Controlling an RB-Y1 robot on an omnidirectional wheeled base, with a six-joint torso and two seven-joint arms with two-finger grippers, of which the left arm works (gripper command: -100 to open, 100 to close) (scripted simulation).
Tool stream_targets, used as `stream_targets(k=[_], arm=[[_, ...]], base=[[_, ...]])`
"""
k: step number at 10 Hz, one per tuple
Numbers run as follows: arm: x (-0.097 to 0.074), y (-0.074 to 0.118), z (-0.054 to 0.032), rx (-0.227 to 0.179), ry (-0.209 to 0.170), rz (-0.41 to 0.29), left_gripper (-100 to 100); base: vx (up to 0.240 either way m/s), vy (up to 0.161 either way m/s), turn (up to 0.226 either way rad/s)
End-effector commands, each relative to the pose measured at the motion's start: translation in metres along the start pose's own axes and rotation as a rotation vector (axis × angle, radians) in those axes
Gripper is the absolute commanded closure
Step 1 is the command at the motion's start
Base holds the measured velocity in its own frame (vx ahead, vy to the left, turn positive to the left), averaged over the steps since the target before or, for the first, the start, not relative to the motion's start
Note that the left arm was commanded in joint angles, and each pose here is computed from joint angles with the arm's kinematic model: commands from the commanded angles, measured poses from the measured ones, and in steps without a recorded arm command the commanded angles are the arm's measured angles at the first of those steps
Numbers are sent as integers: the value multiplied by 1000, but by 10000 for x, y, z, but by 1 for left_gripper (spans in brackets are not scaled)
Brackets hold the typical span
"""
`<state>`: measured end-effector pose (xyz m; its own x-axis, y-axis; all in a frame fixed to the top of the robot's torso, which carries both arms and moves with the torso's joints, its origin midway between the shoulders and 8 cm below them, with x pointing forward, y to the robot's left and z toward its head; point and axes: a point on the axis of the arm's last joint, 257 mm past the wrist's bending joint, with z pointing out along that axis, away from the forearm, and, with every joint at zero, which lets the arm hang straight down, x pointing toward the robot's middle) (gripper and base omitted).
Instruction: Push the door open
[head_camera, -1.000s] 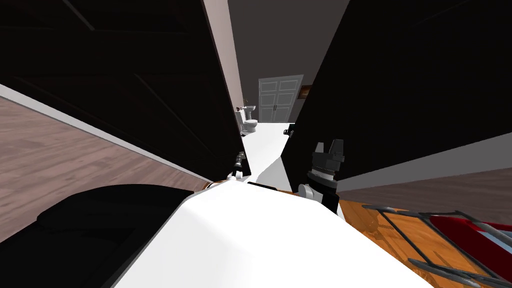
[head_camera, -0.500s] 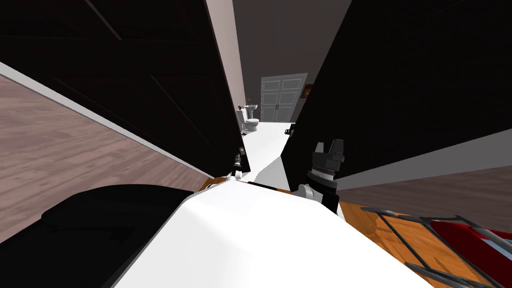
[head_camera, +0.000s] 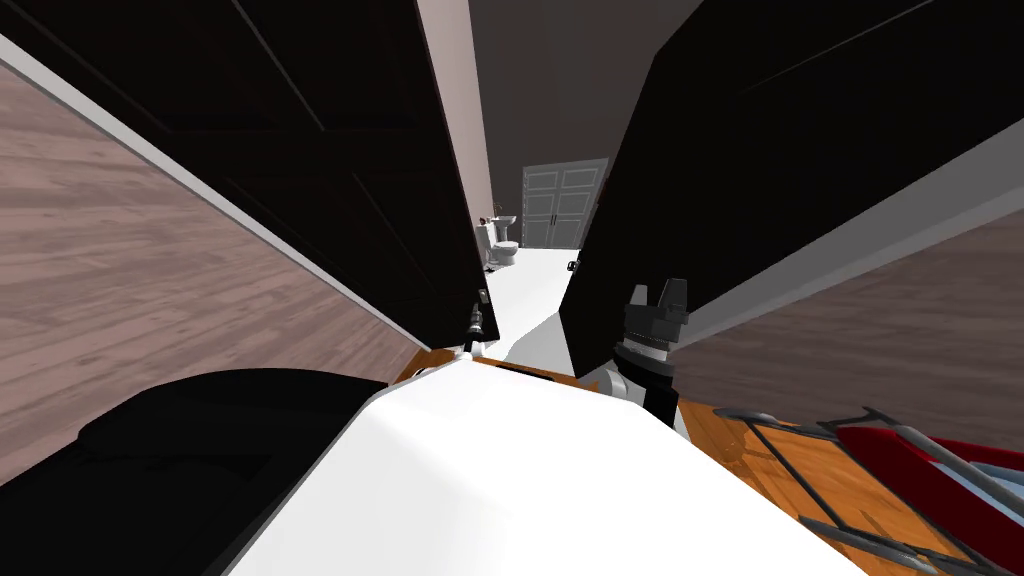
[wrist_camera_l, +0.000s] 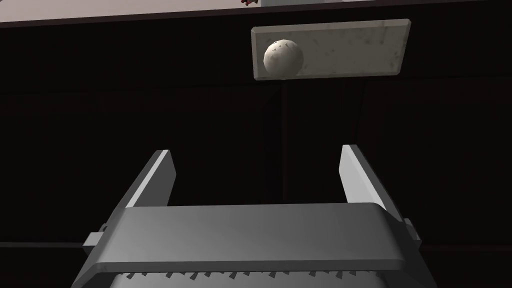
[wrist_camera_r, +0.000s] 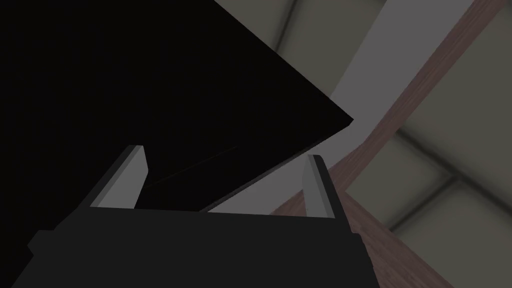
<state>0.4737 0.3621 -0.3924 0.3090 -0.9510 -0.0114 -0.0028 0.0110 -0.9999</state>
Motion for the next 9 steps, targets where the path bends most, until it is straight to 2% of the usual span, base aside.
stream_targets(k=[1,6,9], arm=[[-31,-15,2,5,-4,3,-100],[-110,-17,-31,13,-20,4,-100],[-112,-14,-40,13,-23,2,-100]], base=[[164,36,-26],[203,65,-30],[131,57,-21]])
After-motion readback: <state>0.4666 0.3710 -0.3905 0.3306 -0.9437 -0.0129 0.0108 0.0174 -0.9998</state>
